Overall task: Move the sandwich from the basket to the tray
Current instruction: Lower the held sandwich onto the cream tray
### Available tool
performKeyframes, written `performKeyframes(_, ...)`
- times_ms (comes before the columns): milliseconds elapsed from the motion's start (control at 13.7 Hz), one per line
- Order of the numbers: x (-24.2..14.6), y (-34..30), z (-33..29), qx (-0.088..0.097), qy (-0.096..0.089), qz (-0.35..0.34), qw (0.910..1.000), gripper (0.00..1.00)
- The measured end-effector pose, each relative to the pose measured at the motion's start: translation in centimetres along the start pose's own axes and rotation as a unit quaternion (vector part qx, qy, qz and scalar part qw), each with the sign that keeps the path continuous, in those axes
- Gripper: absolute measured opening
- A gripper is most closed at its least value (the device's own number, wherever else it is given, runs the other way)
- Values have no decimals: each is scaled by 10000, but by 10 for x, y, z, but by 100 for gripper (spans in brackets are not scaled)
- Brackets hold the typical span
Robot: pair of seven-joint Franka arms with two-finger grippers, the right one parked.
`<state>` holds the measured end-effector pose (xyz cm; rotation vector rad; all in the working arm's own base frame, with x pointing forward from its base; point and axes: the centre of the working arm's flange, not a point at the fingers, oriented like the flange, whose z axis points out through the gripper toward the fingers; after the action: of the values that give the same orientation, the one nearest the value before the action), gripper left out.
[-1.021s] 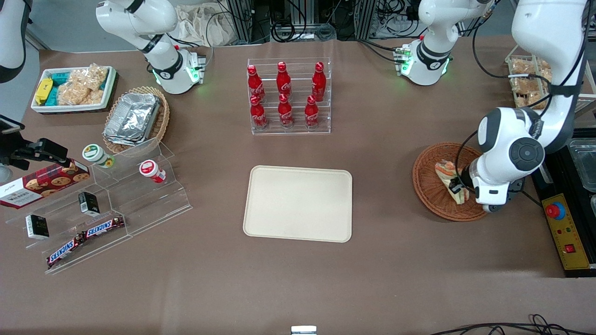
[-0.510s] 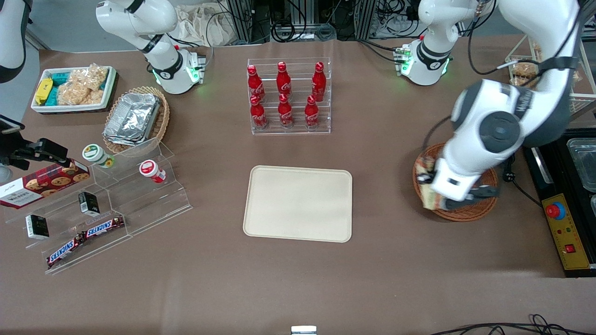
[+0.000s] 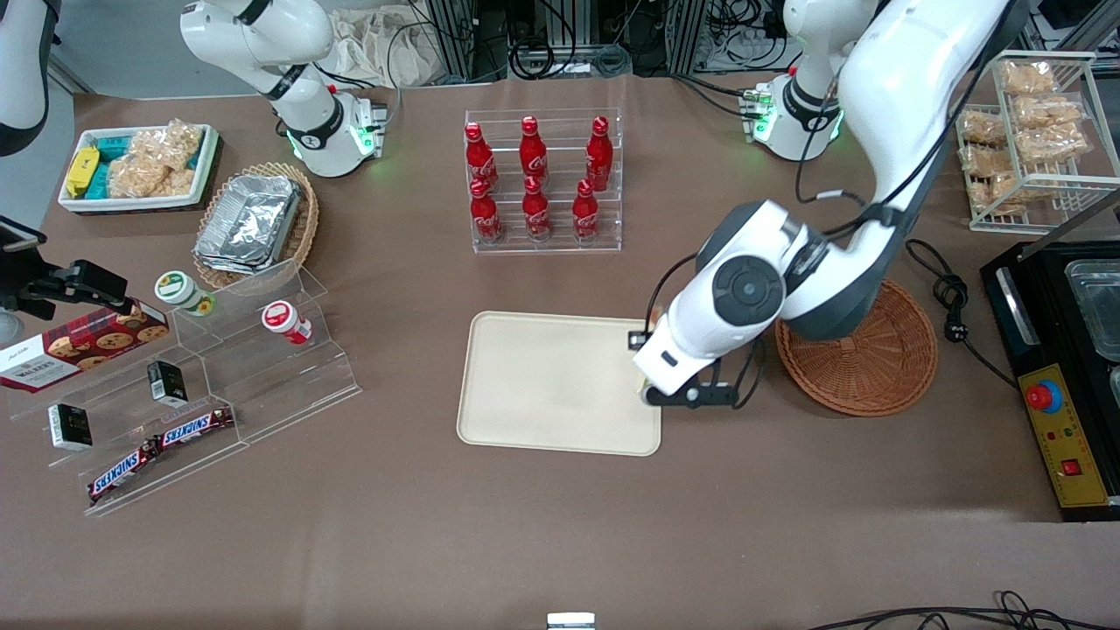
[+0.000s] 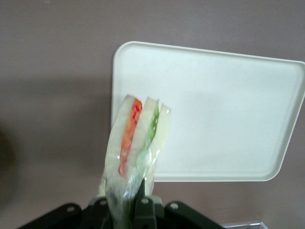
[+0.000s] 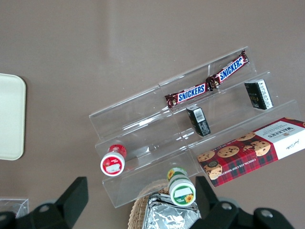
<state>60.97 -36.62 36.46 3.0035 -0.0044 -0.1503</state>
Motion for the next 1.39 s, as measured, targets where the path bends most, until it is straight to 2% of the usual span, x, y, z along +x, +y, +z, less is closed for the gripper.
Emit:
performKeyframes(219, 1, 15, 45, 403, 172, 280, 9986, 15)
performKeyframes(292, 0, 20, 57, 453, 221, 257, 9984, 15)
performKeyframes(438, 0, 32, 73, 401, 430, 282, 9979, 15)
performKeyframes(583, 2, 35, 85, 482, 624, 236, 9966, 15)
performKeyframes(802, 11, 34, 96, 248, 815, -209, 9961, 15)
performKeyframes(948, 14, 35, 105, 113, 846, -495, 9951, 18)
performKeyframes(1312, 15, 34, 112, 40, 833, -813, 9932, 67)
performKeyframes(1385, 15, 34, 112, 34, 837, -847, 9929, 70)
